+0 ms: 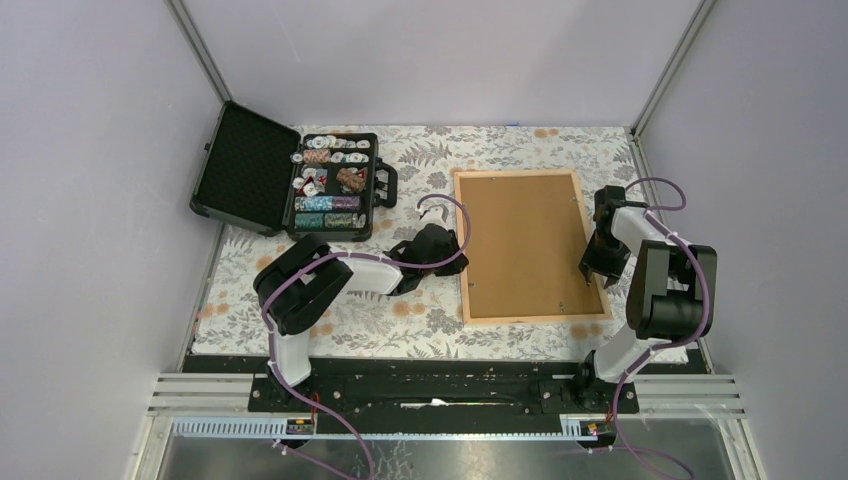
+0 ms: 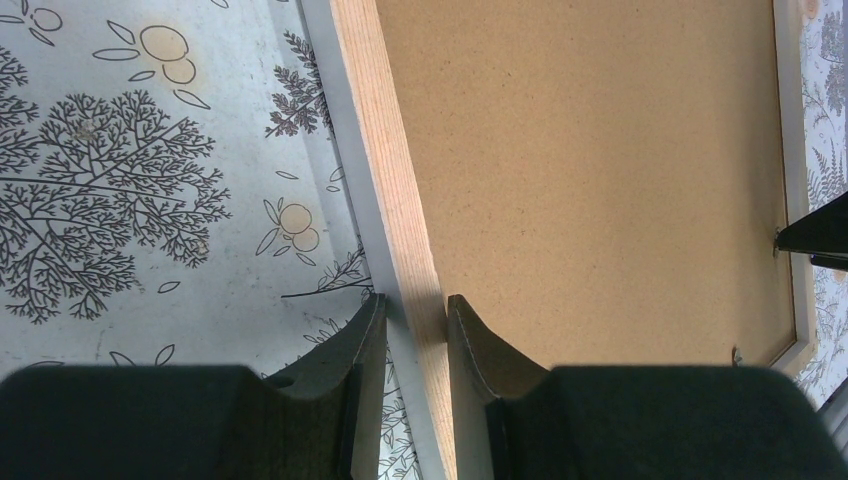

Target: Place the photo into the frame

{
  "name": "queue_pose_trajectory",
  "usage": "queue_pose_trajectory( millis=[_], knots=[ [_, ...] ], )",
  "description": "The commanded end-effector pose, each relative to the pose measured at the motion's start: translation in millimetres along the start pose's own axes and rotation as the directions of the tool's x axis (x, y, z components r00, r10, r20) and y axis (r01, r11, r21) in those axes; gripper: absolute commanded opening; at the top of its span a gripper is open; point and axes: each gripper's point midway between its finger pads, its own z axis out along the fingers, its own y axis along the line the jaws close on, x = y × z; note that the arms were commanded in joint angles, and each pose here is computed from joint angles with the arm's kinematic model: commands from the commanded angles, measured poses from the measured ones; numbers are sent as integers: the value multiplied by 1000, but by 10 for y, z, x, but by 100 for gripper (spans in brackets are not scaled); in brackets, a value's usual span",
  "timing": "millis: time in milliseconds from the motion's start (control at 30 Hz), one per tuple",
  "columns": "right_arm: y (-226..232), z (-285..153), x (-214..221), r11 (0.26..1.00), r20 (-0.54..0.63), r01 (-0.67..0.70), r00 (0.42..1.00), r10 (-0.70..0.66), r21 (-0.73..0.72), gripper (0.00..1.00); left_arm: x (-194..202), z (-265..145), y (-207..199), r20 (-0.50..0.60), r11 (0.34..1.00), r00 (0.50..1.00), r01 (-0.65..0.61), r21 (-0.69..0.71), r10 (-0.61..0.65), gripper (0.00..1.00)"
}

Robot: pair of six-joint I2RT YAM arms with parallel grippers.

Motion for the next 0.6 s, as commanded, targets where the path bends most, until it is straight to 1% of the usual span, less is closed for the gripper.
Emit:
queue_pose_trajectory(
  millis=[0, 167, 367, 433, 467, 567],
  knots=[
    [-24, 24, 59, 1000, -2, 11, 1000, -11, 17, 49, 257, 52, 482, -74, 988, 997, -42, -146, 32, 0],
    [-41, 19, -3, 999, 13, 8, 1000, -8, 33, 38, 252, 48, 477, -73, 989, 997, -43, -145, 32, 0],
    [-30, 23, -72, 999, 35, 8, 999, -9, 33, 34, 252, 50, 480, -73, 988, 997, -41, -146, 31, 0],
    [0, 16, -72, 1000, 31, 7, 999, -8, 17, 35, 254, 51, 480, -73, 988, 997, -43, -146, 32, 0],
    [18, 5, -54, 1000, 25, 8, 1000, -8, 6, 38, 253, 51, 479, -73, 988, 997, -43, -146, 32, 0],
    [70, -84, -20, 999, 30, 4, 1000, -3, -39, 43, 253, 51, 482, -73, 988, 997, -42, -146, 32, 0]
  ],
)
